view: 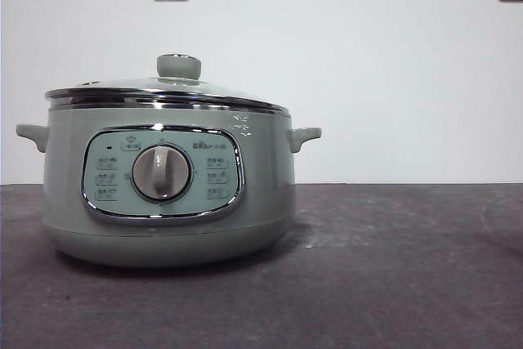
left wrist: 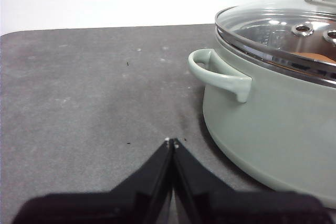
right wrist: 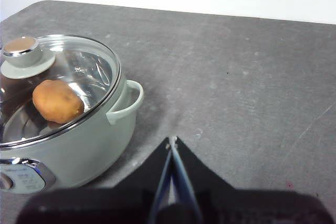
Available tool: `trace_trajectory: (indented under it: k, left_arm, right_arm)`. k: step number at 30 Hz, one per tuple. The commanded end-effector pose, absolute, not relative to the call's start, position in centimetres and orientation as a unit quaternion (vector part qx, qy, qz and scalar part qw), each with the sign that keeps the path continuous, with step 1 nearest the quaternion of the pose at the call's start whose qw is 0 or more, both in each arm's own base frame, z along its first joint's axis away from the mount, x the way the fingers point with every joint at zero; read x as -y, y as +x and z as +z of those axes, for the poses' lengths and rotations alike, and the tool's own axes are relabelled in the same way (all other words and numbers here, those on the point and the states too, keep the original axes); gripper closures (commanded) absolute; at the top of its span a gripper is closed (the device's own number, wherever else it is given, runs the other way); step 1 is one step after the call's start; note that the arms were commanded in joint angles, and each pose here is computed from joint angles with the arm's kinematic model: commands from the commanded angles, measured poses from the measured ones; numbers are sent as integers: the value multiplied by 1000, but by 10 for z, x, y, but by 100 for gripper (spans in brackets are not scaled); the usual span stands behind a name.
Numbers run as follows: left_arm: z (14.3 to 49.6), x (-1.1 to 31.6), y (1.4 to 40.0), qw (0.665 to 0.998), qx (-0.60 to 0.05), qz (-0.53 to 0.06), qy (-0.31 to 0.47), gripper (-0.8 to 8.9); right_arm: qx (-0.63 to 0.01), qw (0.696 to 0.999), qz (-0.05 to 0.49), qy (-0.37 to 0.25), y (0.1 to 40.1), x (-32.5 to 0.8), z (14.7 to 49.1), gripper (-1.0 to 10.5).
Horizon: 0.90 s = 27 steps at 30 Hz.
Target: Pick up the potato,open the lid,put the potato in the pot,close the lid
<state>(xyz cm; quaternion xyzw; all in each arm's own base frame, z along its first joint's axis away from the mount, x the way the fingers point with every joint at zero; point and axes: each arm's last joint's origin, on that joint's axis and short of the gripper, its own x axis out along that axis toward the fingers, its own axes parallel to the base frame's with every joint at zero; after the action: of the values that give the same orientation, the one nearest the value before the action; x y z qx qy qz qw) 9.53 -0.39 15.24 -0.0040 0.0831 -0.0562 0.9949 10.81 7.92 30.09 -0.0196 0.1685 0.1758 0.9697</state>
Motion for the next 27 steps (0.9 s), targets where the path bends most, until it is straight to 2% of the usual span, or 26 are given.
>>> trace_trajectory:
  k: [1,16,19,25,27]
  left_arm:
    - [148,4,96,994,-87,-58,-6,816]
    - [148,4,96,994,-87,-58,-6,816]
    - [148,4,96,994,-87,-58,-6,816]
    - [148,4,96,994,-87,-58,-6,816]
    - [148,4,96,994,-87,-58,-6,816]
  right_arm:
    - [-168,970,174,-15,108,-79,300,946]
    - [-162,971,174,-14,100,-73,302,946]
    - [-140,974,171,-43,93,-63,305,946]
    - [-125,989,78,-19,89,-36,286,946]
    - [-120,990,69,-7,90,-29,272,946]
